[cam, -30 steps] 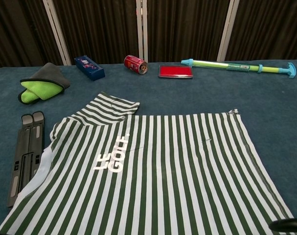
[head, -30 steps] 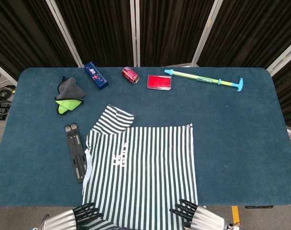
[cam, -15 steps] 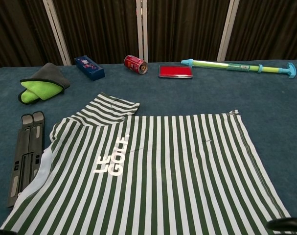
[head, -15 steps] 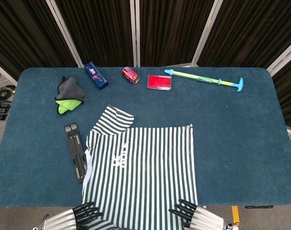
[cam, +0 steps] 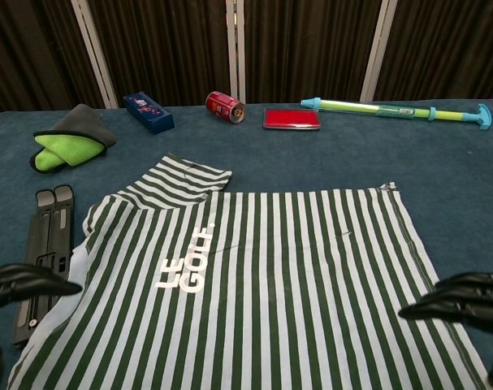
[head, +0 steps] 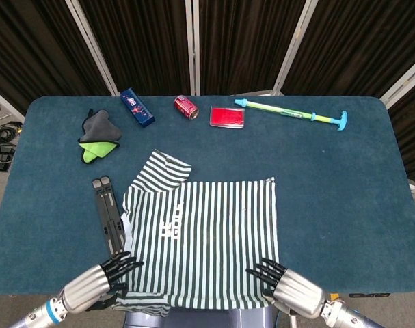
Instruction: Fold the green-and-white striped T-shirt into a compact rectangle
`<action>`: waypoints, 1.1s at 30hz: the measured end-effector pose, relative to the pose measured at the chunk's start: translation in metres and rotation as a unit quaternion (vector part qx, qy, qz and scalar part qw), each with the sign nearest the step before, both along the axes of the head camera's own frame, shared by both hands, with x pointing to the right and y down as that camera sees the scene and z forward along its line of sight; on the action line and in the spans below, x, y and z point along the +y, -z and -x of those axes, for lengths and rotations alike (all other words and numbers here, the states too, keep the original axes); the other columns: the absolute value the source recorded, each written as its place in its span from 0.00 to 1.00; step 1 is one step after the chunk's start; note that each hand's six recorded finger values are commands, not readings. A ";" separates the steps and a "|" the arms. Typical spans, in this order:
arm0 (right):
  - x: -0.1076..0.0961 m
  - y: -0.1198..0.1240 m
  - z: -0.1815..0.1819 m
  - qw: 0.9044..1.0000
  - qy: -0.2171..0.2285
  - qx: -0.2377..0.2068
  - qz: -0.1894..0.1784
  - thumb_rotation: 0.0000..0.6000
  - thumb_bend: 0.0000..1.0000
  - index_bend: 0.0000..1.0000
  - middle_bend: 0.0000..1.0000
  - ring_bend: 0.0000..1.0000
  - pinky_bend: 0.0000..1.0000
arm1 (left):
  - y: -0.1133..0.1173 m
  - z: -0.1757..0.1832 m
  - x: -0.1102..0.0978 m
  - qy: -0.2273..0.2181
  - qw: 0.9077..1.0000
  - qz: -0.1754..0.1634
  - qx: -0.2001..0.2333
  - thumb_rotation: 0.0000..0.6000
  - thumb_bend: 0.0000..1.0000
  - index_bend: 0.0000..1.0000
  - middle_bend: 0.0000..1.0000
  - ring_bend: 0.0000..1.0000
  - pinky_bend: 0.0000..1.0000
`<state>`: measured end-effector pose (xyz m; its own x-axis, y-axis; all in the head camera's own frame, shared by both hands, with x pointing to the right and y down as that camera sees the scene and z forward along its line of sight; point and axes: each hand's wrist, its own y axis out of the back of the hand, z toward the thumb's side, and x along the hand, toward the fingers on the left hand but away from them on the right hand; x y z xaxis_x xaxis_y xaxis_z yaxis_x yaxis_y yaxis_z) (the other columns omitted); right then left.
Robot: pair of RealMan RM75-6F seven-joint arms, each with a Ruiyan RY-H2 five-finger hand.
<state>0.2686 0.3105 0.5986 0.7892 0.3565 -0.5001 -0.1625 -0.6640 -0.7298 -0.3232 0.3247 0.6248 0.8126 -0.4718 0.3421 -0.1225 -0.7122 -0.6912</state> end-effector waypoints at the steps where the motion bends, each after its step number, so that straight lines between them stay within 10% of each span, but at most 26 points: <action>1: -0.005 -0.001 -0.001 1.000 -0.006 0.001 -0.002 1.00 0.48 0.74 0.02 0.00 0.00 | -0.002 0.000 -0.007 0.011 1.000 -0.002 -0.002 1.00 0.57 0.68 0.00 0.00 0.00; 33: -0.142 -0.062 0.017 0.989 -0.140 0.044 -0.027 1.00 0.48 0.74 0.02 0.00 0.00 | -0.040 -0.025 -0.126 0.130 0.987 0.007 -0.090 1.00 0.57 0.68 0.00 0.00 0.00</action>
<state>0.2521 0.1690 0.6608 0.6101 0.5826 -0.5370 -0.0433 -0.6522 -0.7568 -0.2987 0.1987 0.6649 0.5909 -0.6499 0.4780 -0.1786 -0.6832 -0.7081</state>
